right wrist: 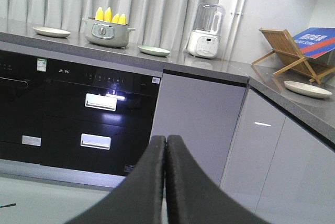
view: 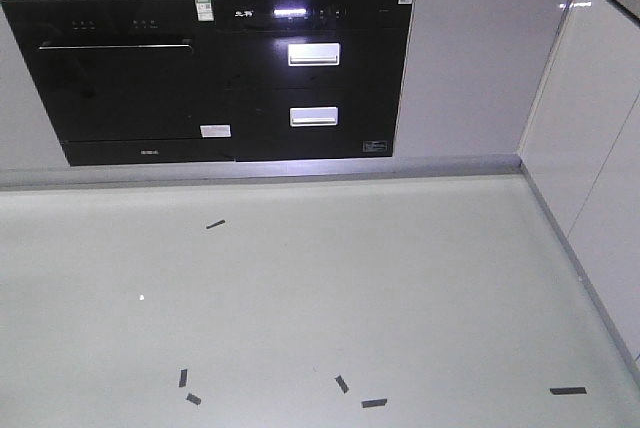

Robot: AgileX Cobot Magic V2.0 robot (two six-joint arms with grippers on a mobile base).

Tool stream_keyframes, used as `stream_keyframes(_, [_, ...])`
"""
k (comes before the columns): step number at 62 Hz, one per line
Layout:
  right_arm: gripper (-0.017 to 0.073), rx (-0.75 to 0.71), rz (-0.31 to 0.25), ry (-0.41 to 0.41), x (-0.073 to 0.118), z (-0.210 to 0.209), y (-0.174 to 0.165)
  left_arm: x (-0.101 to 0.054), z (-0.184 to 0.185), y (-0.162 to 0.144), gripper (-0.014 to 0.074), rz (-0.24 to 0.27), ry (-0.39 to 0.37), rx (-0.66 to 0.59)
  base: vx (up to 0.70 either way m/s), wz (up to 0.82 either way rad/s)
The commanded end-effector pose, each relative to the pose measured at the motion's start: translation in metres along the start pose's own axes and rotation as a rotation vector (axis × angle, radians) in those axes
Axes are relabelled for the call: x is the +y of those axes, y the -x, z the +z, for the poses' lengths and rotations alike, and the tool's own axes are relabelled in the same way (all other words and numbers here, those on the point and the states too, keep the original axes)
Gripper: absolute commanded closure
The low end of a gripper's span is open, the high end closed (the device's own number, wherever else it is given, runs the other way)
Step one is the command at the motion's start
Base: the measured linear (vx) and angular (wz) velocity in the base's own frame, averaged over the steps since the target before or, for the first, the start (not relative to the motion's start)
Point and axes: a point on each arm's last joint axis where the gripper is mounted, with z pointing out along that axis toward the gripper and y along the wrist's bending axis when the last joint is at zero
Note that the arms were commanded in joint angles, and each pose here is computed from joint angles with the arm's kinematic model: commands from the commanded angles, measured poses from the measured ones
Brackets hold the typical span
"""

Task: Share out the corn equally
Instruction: 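Drive the base toward the counter with the pot and plates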

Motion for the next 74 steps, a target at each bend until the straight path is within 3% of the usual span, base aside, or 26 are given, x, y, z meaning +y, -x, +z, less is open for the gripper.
stream_keyframes(1, [0.0564,-0.069,-0.013,-0.008,-0.0001,-0.0003,0.0037,-0.0004,-0.0016,0.0065,0.0601,-0.012,-0.007,-0.088,0.16,-0.01])
stream_keyframes(74, [0.0564,-0.067,-0.013,-0.008,-0.0001,-0.0003,0.0035,-0.0004,-0.0016,0.0065,0.0601,-0.012,-0.007,-0.088,0.18,0.0])
